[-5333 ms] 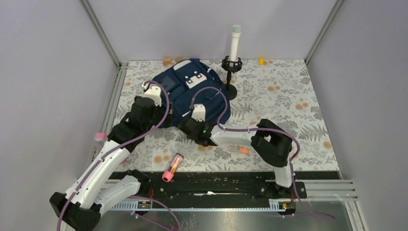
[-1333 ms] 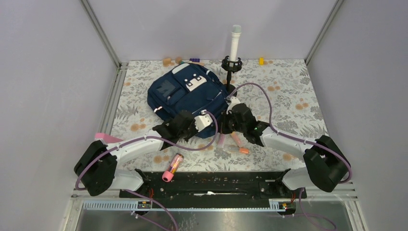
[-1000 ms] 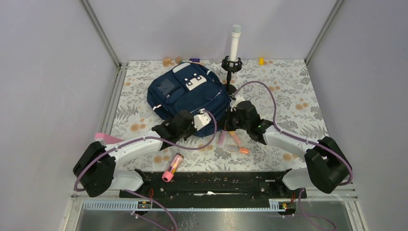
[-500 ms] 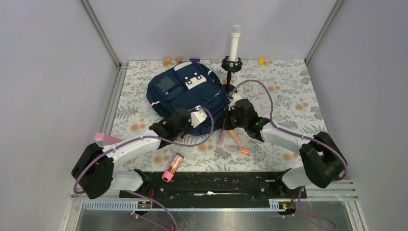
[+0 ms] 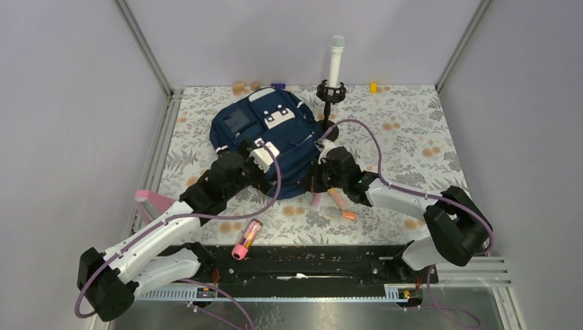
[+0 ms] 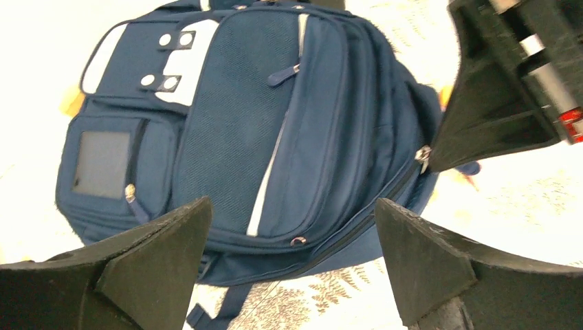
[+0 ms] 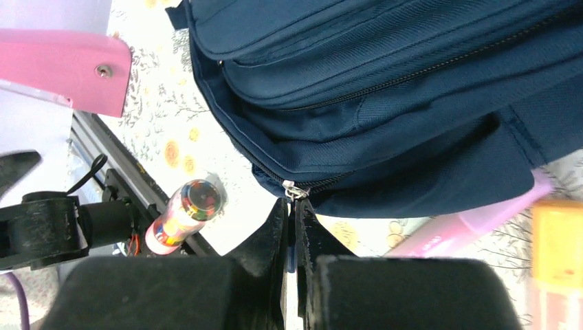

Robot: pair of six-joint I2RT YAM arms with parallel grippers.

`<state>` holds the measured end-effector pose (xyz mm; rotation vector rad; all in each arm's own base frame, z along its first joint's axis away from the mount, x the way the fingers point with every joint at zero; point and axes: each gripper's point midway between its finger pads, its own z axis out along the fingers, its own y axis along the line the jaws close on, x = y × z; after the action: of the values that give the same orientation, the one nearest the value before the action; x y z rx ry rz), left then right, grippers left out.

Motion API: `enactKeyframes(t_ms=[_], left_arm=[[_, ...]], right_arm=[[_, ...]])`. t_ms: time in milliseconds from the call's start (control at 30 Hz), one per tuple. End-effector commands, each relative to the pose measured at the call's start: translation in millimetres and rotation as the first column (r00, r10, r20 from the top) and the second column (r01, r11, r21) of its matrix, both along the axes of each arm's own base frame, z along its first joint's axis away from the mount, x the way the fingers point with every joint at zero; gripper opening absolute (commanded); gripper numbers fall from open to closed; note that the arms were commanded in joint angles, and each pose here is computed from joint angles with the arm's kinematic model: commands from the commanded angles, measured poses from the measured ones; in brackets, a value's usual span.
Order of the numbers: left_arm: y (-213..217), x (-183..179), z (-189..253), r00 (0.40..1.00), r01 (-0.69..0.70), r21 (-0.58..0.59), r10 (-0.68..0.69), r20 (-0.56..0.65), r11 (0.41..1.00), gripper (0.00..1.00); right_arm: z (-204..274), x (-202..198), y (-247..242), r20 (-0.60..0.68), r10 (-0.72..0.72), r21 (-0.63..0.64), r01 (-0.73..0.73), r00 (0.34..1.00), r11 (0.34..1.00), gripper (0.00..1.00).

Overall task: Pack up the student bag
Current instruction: Zip the student bag at the center of the board.

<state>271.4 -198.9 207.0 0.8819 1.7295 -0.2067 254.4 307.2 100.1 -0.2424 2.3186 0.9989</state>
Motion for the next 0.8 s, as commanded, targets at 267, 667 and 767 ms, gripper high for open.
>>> enactKeyframes(t_ms=[267, 667, 767], left_arm=[[-29, -18, -49, 0.968, 0.199, 0.064, -0.186, -0.170, 0.978, 0.90], [-44, -6, -91, 0.941, 0.193, 0.106, -0.153, -0.300, 0.976, 0.80], [-48, -6, -94, 0.936, 0.199, 0.092, -0.162, -0.313, 0.976, 0.58]], right_arm=[[36, -9, 37, 0.058, 0.047, 0.084, -0.052, 0.997, 0.995, 0.00], [33, -17, 35, 0.047, 0.046, 0.117, -0.051, 0.998, 0.992, 0.00], [29, -17, 35, 0.040, 0.047, 0.120, -0.052, 0.998, 0.991, 0.00]])
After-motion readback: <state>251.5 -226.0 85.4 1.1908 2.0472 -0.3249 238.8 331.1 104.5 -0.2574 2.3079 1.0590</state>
